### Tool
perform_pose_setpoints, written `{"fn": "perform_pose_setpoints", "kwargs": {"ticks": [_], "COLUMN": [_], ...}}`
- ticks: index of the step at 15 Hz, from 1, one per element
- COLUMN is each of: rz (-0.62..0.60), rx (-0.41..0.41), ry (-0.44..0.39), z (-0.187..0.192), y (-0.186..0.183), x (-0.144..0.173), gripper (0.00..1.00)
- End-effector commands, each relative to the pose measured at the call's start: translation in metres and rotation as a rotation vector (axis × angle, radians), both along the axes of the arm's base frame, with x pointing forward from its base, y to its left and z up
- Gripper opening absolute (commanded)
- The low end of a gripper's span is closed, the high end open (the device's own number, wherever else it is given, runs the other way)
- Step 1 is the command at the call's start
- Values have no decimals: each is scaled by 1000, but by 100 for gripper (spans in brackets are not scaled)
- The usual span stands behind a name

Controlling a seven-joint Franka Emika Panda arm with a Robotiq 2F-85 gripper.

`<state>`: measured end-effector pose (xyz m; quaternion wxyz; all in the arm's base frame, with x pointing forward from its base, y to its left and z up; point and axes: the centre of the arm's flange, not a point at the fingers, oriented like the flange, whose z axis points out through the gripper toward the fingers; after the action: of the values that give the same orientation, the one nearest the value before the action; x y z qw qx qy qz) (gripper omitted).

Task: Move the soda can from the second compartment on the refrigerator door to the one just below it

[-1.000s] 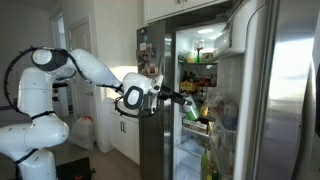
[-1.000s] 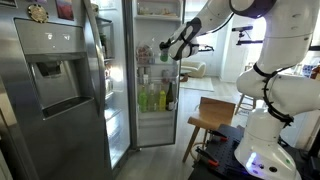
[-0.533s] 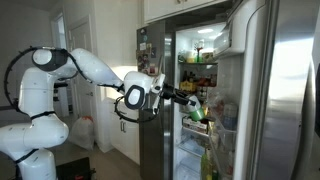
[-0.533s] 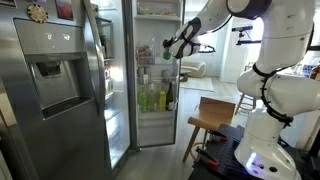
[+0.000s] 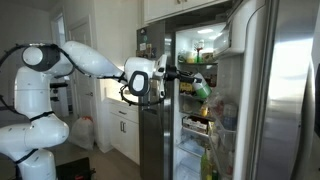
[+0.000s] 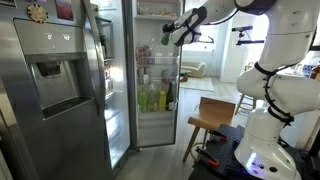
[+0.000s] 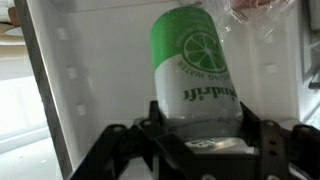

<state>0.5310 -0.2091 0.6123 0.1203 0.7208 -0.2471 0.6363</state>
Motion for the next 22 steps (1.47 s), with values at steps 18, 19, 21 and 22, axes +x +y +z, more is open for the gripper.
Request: {"fn": "perform_pose_setpoints", "kwargs": {"ticks": [18,19,21,22], "rz": [117,128,154,163], "rx": [-14,-30,-52,-55], "ry": [91,116,170,193], "z": [-67,-77,-93,-100], "y": [-1,0,-1,-2], "x": [-59,-65,-73,-77], "gripper": [48,48,48,48]}}
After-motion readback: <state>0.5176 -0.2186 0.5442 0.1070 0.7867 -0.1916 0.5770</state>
